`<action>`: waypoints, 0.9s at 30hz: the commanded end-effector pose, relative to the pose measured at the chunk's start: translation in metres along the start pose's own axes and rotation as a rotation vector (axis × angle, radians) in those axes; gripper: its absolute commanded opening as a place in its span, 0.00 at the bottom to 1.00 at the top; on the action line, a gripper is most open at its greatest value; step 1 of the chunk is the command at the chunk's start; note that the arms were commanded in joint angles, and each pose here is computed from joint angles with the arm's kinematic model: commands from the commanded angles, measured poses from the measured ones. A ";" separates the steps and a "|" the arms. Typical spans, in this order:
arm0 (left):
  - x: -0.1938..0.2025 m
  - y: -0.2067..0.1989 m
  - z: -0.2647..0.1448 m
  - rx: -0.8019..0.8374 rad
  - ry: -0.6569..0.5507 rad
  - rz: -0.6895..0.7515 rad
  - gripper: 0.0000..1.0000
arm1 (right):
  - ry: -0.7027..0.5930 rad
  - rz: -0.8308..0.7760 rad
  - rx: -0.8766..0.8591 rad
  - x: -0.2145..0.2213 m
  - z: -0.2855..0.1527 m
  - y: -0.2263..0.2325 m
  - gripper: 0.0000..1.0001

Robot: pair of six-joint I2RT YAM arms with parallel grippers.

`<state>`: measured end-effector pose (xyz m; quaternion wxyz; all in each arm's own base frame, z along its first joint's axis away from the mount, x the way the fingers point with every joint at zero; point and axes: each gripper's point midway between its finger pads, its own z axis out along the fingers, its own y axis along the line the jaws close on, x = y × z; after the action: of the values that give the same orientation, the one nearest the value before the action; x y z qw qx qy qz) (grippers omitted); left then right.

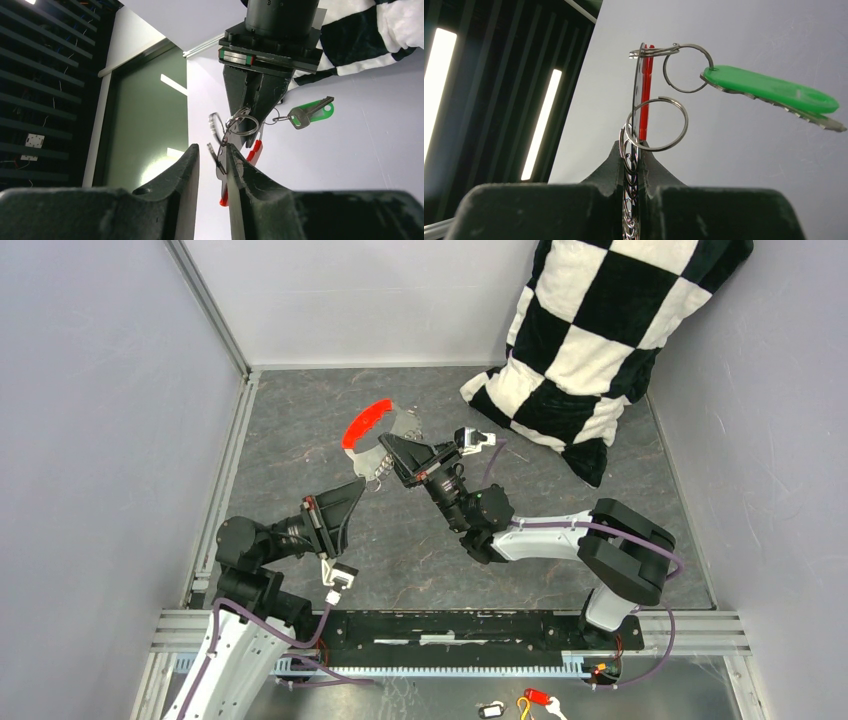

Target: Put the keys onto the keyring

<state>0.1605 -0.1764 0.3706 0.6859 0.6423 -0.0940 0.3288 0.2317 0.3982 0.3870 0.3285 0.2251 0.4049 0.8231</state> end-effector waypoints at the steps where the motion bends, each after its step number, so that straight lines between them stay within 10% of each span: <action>1: 0.004 0.019 -0.003 -0.008 0.013 0.077 0.32 | -0.031 0.056 -0.143 -0.009 -0.001 0.049 0.01; 27: 0.006 0.019 -0.008 0.030 0.040 0.054 0.16 | -0.016 0.060 -0.165 -0.007 -0.002 0.056 0.01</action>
<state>0.1620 -0.1715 0.3655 0.6657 0.6597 -0.0788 0.3399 0.2311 0.3957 0.3896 0.3293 0.2253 0.4022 0.8241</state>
